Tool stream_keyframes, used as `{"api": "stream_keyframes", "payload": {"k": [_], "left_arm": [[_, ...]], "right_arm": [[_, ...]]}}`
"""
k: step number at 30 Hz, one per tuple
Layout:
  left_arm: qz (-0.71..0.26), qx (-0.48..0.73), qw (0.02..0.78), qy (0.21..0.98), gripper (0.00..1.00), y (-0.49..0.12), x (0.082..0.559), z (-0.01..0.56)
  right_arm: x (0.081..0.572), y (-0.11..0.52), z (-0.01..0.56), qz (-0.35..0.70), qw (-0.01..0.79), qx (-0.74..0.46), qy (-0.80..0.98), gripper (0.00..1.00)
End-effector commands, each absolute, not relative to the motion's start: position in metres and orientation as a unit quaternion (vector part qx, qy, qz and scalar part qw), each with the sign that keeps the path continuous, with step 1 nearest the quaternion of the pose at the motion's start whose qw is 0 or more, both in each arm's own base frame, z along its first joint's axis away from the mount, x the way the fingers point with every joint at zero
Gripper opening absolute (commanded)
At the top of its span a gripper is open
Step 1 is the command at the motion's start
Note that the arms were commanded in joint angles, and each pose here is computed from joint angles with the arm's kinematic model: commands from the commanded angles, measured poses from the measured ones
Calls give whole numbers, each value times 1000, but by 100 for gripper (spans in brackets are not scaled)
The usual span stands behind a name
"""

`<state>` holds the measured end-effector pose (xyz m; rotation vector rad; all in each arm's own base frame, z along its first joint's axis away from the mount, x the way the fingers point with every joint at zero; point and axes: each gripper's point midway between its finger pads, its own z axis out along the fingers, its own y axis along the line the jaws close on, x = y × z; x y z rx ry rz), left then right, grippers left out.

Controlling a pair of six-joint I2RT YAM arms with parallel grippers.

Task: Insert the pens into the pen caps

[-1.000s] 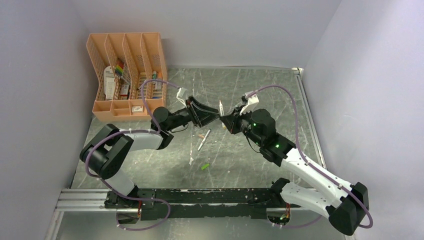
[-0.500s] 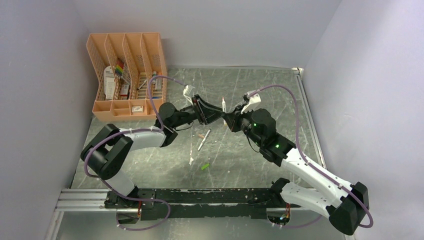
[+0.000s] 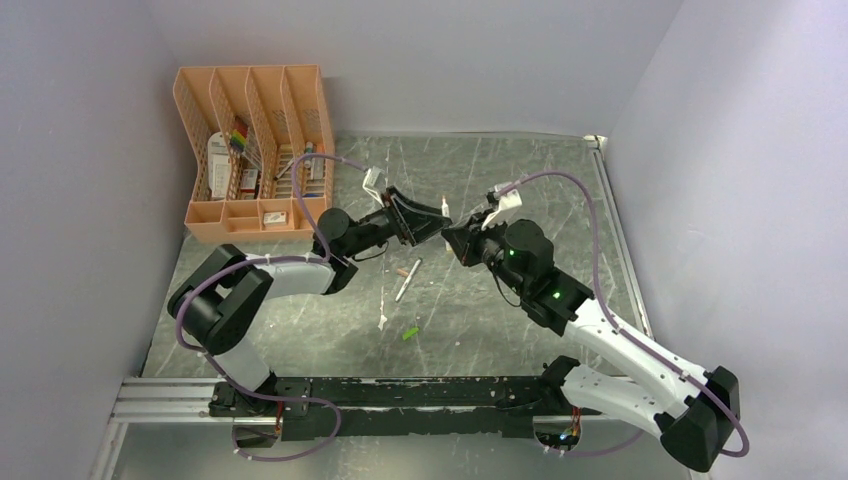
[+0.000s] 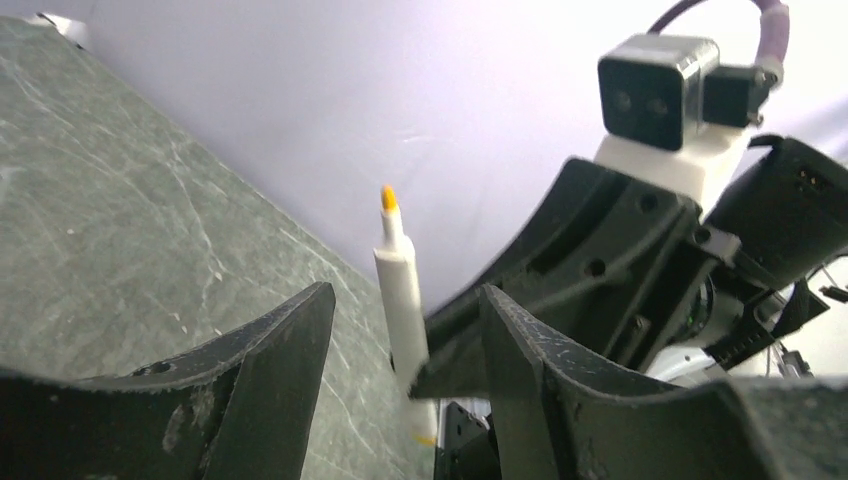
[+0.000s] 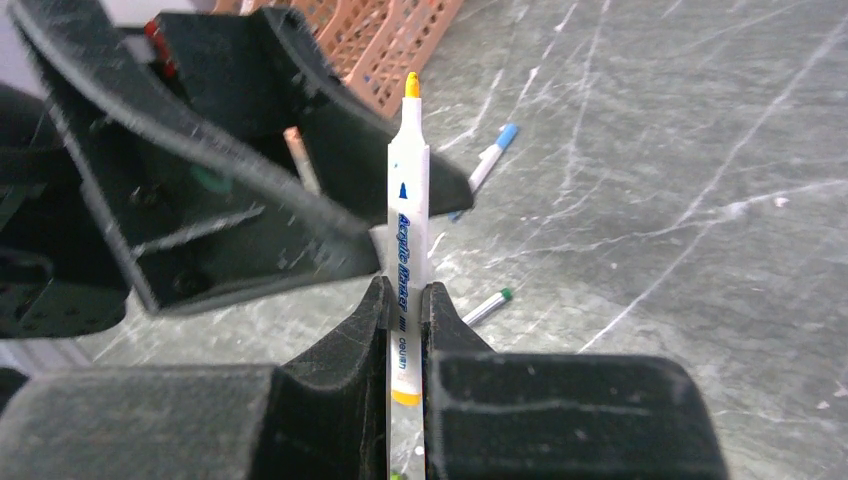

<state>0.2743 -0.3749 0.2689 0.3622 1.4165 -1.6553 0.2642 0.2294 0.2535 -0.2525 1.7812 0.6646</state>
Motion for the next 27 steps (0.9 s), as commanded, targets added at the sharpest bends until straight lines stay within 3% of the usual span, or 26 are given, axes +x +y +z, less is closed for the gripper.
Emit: {"api": "stream_keyframes", "payload": {"k": [1,6,9,16,19,23,26,27], "left_arm": [[-677,109,486,542,65,-365,286,288],[-670,108,490,547,64,-361,286,288],[-658,110,494,557,57,-362,289,284],[-631,142,501,575,52,-382,280,285],[-634,143,498,574,41,-383,280,286],[-636,148,492,576,9,-385,279,285],[-640,140,491,575,7,-382,279,288],[-643,141,489,572,7,-382,278,289]], "right_arm": [[251,242,254,312,559,-128,757,0],[249,238,258,314,567,-124,751,0],[249,239,258,313,566,-127,752,0],[252,242,258,312,567,-130,751,0],[252,242,256,311,565,-132,753,0],[254,240,255,305,568,-126,754,0],[254,238,254,301,569,-125,755,3],[253,237,253,302,568,-124,755,13]]}}
